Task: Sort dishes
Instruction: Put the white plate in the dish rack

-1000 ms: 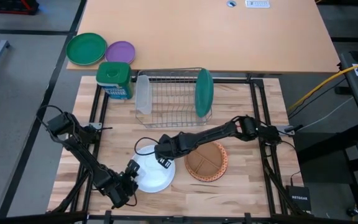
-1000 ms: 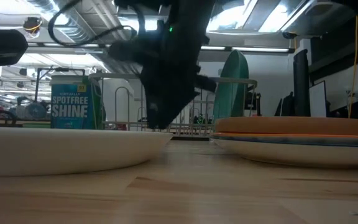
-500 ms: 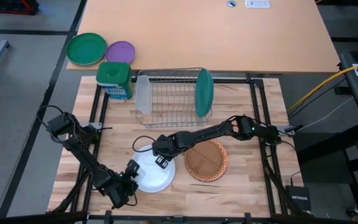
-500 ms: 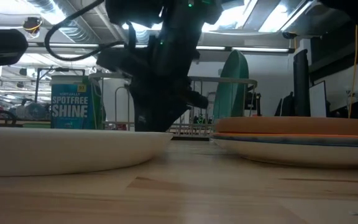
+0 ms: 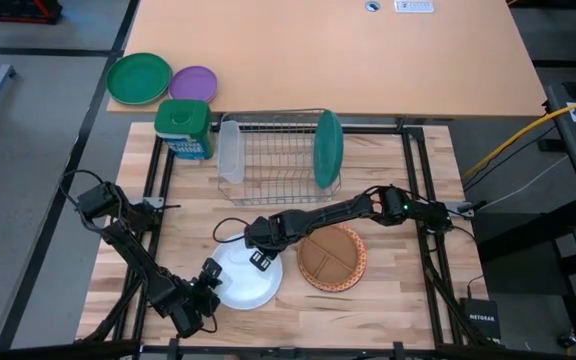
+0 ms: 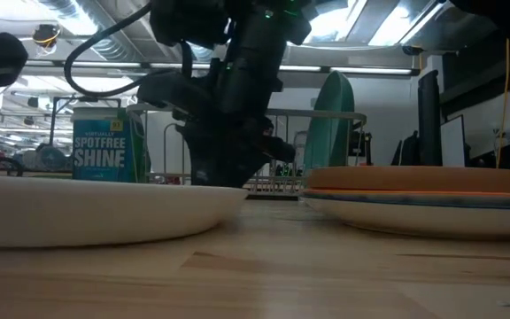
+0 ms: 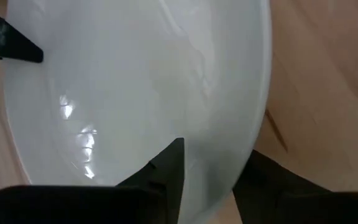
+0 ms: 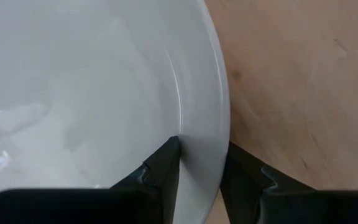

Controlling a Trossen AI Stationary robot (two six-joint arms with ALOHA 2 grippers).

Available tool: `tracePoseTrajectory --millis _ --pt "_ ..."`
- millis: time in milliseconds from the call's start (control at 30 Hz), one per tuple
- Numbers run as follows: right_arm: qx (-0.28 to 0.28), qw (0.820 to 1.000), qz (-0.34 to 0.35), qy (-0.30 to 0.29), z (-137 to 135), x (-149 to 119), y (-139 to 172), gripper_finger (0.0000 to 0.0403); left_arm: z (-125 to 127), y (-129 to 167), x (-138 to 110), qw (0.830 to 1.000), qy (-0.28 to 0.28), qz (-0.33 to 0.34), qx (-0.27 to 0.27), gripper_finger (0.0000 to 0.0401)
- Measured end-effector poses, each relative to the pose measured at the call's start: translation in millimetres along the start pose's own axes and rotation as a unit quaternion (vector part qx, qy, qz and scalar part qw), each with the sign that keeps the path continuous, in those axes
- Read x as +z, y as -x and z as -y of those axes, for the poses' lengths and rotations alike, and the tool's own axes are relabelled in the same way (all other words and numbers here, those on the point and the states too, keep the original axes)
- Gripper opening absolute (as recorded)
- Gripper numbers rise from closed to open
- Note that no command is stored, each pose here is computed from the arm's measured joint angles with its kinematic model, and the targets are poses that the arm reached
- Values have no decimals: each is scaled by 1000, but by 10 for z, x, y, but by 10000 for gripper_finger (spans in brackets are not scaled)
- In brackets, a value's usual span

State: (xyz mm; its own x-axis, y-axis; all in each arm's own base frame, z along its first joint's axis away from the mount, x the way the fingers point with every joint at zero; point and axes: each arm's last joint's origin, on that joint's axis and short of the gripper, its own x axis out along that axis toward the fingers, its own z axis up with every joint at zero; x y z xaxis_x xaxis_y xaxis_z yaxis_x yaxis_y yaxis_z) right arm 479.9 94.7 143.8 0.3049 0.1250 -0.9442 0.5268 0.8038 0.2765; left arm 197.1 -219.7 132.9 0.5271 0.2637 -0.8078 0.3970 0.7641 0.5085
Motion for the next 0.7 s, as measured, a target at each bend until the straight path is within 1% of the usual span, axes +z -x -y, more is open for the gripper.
tracePoseTrajectory --millis 167,300,467,533,700 --pt "6 1000 -5 2 -5 -3 -5 104 78 61 -16 1000 1 13 5 67" --pt "20 1000 -14 15 -19 -8 -6 104 133 105 -29 1000 -6 22 8 45" --pt "38 999 -30 19 -30 -16 -8 104 203 173 -45 998 -24 42 30 34" --pt "45 998 -38 26 -35 -22 -10 104 232 201 -51 997 -39 52 41 33" --pt "48 998 -39 31 -44 -27 -5 104 292 249 -68 995 -61 63 45 26"
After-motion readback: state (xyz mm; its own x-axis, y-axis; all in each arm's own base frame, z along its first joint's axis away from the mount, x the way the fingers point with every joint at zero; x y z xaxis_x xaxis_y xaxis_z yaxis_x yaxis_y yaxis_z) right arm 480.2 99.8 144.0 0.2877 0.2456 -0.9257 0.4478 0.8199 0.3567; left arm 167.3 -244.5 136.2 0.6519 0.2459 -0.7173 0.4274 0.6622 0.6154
